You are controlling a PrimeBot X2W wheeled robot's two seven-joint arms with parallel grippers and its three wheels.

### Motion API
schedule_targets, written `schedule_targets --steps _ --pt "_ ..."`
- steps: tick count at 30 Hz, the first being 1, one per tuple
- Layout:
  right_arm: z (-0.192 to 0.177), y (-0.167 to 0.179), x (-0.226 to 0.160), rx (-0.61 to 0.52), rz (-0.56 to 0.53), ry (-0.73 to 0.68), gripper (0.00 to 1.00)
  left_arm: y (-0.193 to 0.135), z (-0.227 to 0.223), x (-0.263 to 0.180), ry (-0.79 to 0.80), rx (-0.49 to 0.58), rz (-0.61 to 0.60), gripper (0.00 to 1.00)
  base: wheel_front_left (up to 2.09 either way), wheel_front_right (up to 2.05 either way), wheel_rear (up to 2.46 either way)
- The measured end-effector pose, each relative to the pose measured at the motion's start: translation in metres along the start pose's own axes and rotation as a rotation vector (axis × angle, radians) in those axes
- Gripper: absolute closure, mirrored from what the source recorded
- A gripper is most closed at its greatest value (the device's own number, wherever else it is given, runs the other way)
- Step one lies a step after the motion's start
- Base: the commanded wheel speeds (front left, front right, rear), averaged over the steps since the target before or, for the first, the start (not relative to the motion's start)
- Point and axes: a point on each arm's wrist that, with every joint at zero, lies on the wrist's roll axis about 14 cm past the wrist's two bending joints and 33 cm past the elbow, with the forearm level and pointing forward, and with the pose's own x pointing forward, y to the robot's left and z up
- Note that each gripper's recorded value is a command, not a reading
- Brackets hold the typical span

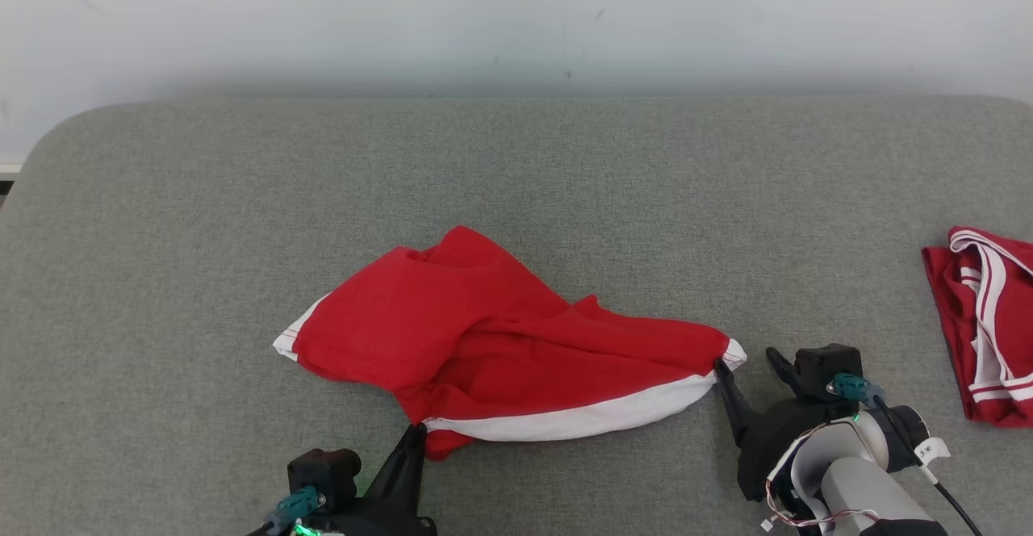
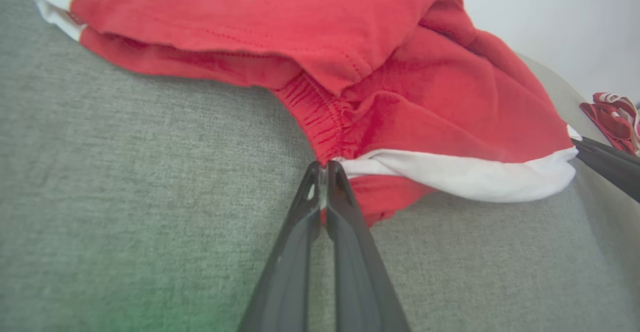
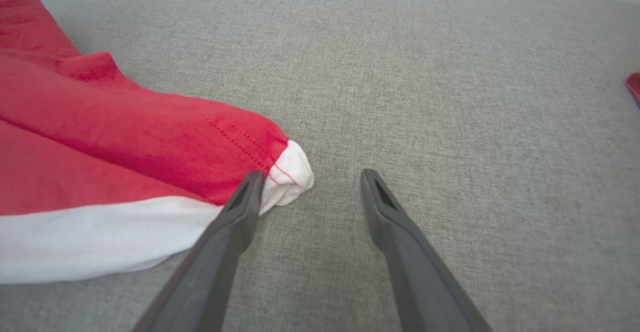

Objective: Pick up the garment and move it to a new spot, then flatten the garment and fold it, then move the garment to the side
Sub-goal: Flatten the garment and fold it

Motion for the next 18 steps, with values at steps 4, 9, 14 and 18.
schedule_targets --steps 4,9,14,18 --pt "-0.001 0.000 0.000 0.004 -0.003 0.001 0.00 0.001 0.000 0.000 -0.002 0.001 0.002 1.00 0.00 0.00 0.00" --pt "-0.005 0.006 0.002 0.003 0.011 0.021 0.56 0.001 -0.001 0.001 0.001 0.001 0.003 1.00 0.00 0.00 0.00" --pt "-0.004 0.017 0.008 0.003 0.038 0.030 1.00 0.003 -0.001 0.002 0.002 0.003 0.006 1.00 0.00 0.00 0.00" --pt "0.001 0.017 0.007 0.020 0.035 -0.001 1.00 0.004 0.003 0.002 -0.010 0.008 0.006 1.00 0.00 0.00 0.00"
